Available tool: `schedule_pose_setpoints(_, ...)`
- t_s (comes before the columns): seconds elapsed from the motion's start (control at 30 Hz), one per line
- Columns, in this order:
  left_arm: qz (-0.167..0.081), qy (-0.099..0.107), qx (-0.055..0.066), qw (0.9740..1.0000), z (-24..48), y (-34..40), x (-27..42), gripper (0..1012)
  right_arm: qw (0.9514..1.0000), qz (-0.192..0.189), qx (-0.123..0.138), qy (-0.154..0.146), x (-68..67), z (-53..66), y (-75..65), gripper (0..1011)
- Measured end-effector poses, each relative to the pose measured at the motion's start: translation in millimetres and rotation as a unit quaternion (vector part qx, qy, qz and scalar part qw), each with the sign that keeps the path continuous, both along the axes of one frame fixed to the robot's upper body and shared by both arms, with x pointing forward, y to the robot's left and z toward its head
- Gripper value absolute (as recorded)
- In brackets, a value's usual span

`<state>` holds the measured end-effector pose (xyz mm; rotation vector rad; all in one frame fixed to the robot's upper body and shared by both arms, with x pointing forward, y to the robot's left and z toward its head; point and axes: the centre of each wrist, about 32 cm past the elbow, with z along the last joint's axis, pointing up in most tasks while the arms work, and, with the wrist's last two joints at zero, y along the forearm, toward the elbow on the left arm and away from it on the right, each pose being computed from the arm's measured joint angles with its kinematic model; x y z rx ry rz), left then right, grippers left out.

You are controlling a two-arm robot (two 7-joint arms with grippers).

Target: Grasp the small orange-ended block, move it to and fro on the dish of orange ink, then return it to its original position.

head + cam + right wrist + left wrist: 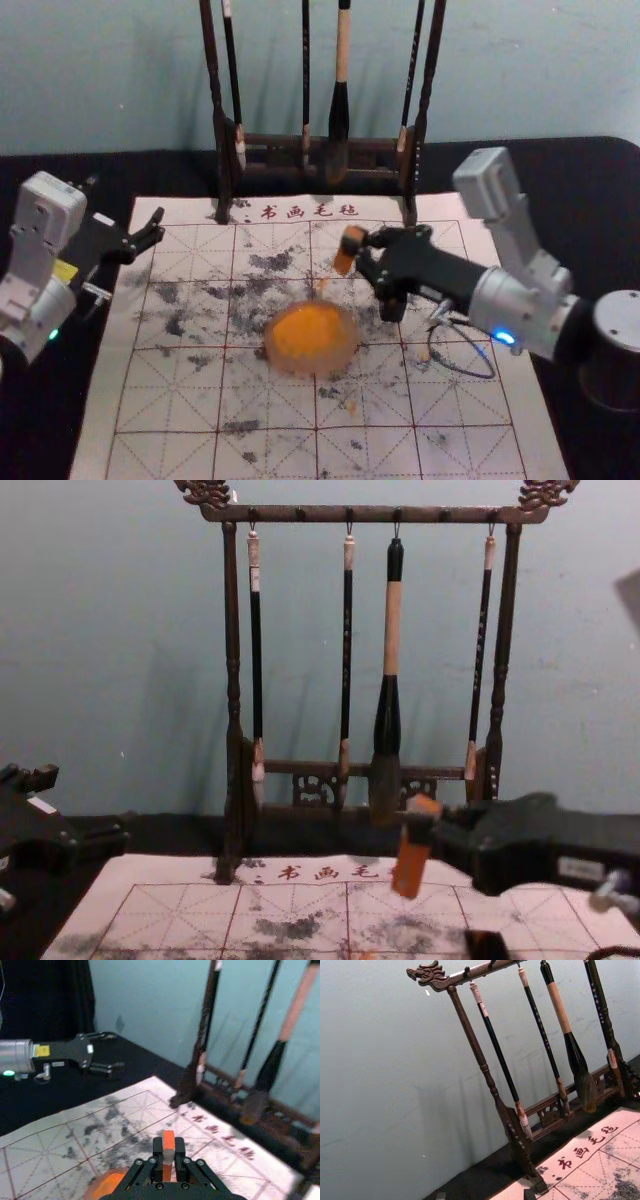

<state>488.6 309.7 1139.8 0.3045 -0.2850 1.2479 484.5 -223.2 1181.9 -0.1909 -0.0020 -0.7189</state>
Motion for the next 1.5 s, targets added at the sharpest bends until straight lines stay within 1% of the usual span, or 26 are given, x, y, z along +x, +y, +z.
schedule_pose_setpoints(0.03, 0.000, 0.000, 0.000, 1.0000, 0.0, 0.0, 0.0, 1001, 1.0000, -0.006, 0.000, -0.008, -2.5, 3.0, -3.9, 126)
schedule_pose_setpoints(0.13, 0.000, 0.000, 0.000, 1.0000, 0.0, 0.0, 0.0, 1001, 0.9997, -0.017, -0.003, -0.016, -5.7, 6.0, -9.5, 126)
schedule_pose_setpoints(0.2, 0.000, 0.000, 0.000, 1.0000, 0.0, 0.0, 0.0, 1001, 0.9992, -0.032, -0.008, -0.022, -9.9, 7.7, -16.7, 126)
schedule_pose_setpoints(0.33, 0.000, 0.000, 0.000, 1.0000, 0.0, 0.0, 0.0, 1001, 0.9984, -0.049, -0.014, -0.024, -13.9, 7.6, -23.3, 126)
schedule_pose_setpoints(0.43, 0.000, 0.000, 0.000, 1.0000, 0.0, 0.0, 0.0, 1001, 0.9980, -0.057, -0.016, -0.021, -17.8, 6.5, -25.7, 126)
schedule_pose_setpoints(0.67, 0.000, 0.000, 0.000, 1.0000, 0.0, 0.0, 0.0, 1001, 0.9977, -0.065, -0.019, -0.011, -25.6, 2.7, -26.8, 126)
schedule_pose_setpoints(0.8, 0.000, 0.000, 0.000, 1.0000, 0.0, 0.0, 0.0, 1001, 0.9975, -0.067, -0.022, 0.000, -29.5, -2.5, -25.2, 126)
schedule_pose_setpoints(1.03, 0.000, 0.000, 0.000, 1.0000, 0.0, 0.0, 0.0, 1001, 0.9969, -0.072, -0.030, 0.010, -30.8, -9.1, -23.6, 127)
schedule_pose_setpoints(1.5, 0.000, 0.000, 0.000, 1.0000, 0.0, 0.0, 0.0, 1001, 0.9960, -0.080, -0.036, 0.015, -29.7, -14.4, -24.4, 126)
